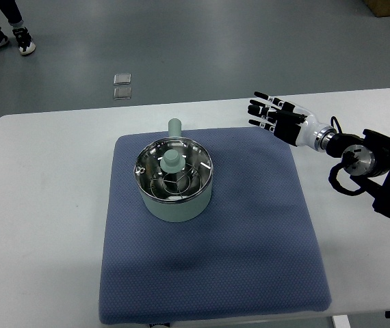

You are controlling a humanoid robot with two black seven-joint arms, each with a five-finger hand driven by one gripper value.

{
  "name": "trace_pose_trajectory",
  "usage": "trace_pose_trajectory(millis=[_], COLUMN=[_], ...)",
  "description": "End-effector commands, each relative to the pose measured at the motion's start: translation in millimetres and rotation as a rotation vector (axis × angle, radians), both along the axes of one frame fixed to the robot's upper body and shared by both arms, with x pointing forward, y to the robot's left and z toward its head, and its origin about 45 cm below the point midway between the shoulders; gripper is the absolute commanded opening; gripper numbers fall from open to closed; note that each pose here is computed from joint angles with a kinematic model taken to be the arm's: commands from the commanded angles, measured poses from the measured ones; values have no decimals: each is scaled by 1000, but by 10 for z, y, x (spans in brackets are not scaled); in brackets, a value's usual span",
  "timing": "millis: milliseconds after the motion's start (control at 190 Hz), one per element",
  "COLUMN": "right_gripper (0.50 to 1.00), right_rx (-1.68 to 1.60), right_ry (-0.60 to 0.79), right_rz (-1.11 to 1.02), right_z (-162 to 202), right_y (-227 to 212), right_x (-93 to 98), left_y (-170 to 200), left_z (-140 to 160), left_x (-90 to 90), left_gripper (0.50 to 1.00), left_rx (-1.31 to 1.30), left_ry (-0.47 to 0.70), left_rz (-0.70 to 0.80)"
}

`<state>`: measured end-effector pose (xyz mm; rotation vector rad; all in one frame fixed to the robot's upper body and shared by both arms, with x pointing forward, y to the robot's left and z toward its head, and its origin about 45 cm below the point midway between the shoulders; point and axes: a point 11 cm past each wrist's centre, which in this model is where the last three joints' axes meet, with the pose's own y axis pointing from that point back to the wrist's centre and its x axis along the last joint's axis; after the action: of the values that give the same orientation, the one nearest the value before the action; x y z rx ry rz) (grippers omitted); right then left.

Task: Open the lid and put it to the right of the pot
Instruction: 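Move the right hand over the pot toward the green lid knob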

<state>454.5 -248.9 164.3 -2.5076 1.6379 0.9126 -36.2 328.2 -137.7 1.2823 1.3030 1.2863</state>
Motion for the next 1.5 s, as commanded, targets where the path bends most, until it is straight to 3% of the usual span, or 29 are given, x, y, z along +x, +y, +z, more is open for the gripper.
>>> trace_pose_trajectory(millis=[0,332,521,822,1027,1064,1301,1496], right_gripper=[938,934,934,934,936,936,936,936], right_rx=[-22,-102,-142,-355,-509,-652,-917,-1127], right_ry=[-9,-74,-131,-431,-573,-660,-911,-991], right_rz=[16,61,94,384,593,716,955,1160], right_z=[4,84,288,1064,1393,1506,2044,1950], right_y=[-5,-33,-10,487,850,1012,1526,1968], right_x=[-3,23,131,313,273,240,155,-20], left_y=[2,8,8,2,8,8,8,8], left_z=[-1,0,0,0,0,0,0,0], left_x=[73,59,31,30,31,31,31,30], left_gripper=[1000,1000,1000,1000,1000,1000,1000,1000], left_rx=[2,4,4,2,4,4,4,4], left_ry=[-8,-9,-4,-4,-4,-4,-4,-4], left_rz=[-7,-5,-4,-7,-6,-6,-6,-7])
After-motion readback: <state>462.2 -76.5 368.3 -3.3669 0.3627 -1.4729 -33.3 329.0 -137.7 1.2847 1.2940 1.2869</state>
